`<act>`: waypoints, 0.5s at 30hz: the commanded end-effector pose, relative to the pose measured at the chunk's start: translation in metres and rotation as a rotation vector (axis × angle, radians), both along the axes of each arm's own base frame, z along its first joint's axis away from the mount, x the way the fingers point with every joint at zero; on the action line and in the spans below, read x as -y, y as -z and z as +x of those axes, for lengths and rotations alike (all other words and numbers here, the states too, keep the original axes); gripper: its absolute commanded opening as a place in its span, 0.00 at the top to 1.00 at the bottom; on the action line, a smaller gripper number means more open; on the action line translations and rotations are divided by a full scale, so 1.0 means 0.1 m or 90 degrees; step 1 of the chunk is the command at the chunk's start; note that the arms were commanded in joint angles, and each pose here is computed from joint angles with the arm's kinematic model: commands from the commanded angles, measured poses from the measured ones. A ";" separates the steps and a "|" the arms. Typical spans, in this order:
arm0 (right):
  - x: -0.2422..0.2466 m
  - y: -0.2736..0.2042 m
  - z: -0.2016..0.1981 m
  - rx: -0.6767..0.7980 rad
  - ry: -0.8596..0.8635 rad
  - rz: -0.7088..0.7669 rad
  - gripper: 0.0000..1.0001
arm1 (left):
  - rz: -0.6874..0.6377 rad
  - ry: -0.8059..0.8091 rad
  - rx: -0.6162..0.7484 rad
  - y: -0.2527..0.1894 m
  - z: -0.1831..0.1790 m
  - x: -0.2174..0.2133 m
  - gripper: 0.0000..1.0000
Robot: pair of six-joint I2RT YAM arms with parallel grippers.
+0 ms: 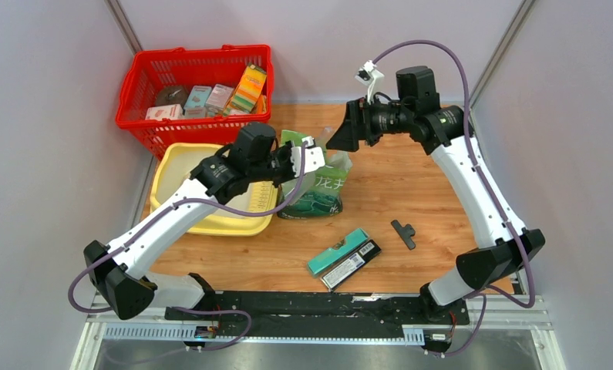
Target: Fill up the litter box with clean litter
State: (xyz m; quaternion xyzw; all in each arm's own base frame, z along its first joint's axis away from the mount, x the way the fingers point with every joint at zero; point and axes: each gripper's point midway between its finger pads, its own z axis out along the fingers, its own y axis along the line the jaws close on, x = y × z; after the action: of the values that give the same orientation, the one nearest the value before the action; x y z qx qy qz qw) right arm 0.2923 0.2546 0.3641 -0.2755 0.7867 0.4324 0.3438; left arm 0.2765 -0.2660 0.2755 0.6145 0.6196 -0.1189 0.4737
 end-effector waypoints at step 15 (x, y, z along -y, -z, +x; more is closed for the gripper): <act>-0.44 -0.01 0.28 0.020 0.039 -0.010 0.41 | -0.046 -0.090 0.130 -0.44 0.29 0.14 1.00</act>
State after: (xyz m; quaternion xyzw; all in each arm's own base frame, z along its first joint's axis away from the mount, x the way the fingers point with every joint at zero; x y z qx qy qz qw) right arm 0.3102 0.2914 0.3488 -0.2520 0.8078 0.4188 0.3295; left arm 0.3046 -0.2671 0.2983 0.5674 0.6284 -0.0381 0.5308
